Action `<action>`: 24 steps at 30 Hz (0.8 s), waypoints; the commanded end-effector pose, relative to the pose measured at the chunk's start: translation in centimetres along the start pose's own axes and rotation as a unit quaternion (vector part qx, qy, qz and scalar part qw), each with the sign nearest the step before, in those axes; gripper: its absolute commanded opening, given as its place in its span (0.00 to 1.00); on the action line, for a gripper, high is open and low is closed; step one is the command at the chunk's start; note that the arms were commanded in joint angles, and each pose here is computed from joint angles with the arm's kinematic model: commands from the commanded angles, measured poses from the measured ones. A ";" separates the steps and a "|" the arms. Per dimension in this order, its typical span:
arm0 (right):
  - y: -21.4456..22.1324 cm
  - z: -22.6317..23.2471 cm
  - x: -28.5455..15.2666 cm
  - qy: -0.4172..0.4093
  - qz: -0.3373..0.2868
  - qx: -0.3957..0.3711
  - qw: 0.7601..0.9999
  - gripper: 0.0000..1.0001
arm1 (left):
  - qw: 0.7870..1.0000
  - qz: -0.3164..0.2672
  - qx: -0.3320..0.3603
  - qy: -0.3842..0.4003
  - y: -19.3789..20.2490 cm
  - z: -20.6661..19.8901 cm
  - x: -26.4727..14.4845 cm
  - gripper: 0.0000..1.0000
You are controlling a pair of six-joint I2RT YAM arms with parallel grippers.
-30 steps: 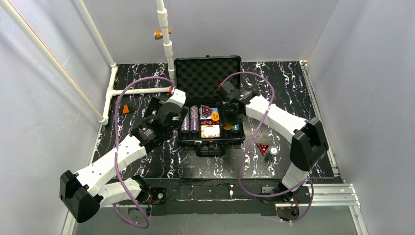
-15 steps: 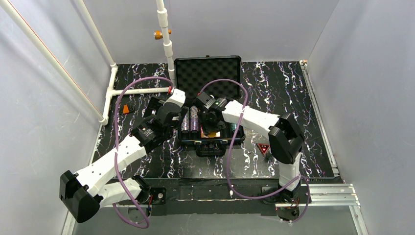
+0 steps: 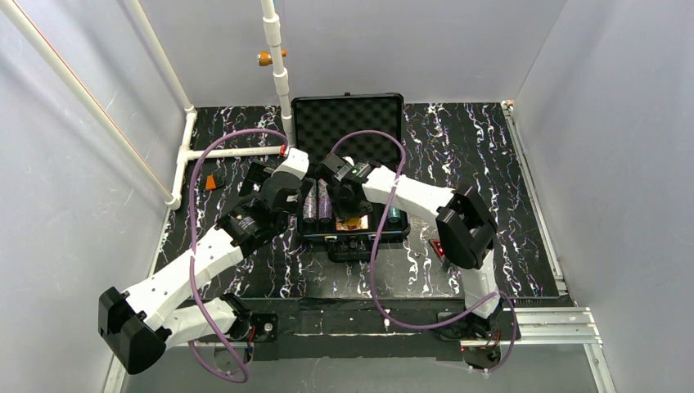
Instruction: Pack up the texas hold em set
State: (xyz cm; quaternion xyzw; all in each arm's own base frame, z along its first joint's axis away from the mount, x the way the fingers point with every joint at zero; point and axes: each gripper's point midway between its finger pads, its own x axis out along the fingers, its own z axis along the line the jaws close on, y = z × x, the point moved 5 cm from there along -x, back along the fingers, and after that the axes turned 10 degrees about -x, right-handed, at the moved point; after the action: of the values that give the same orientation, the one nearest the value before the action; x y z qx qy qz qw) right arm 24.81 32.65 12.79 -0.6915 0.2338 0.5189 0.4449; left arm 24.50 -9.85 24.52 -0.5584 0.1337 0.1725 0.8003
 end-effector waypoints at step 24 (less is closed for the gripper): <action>-0.6 0.0 -0.9 0.027 -0.013 -0.001 1.000 0.76 | 1.000 -0.010 -0.008 -0.020 0.0 0.9 -0.4 0.99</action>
State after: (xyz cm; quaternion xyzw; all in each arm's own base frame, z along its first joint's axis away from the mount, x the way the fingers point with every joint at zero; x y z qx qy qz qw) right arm 24.61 32.35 12.28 -0.7048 0.2458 0.5084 0.4294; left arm 24.46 -9.76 24.61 -0.5589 0.1309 0.1729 0.8004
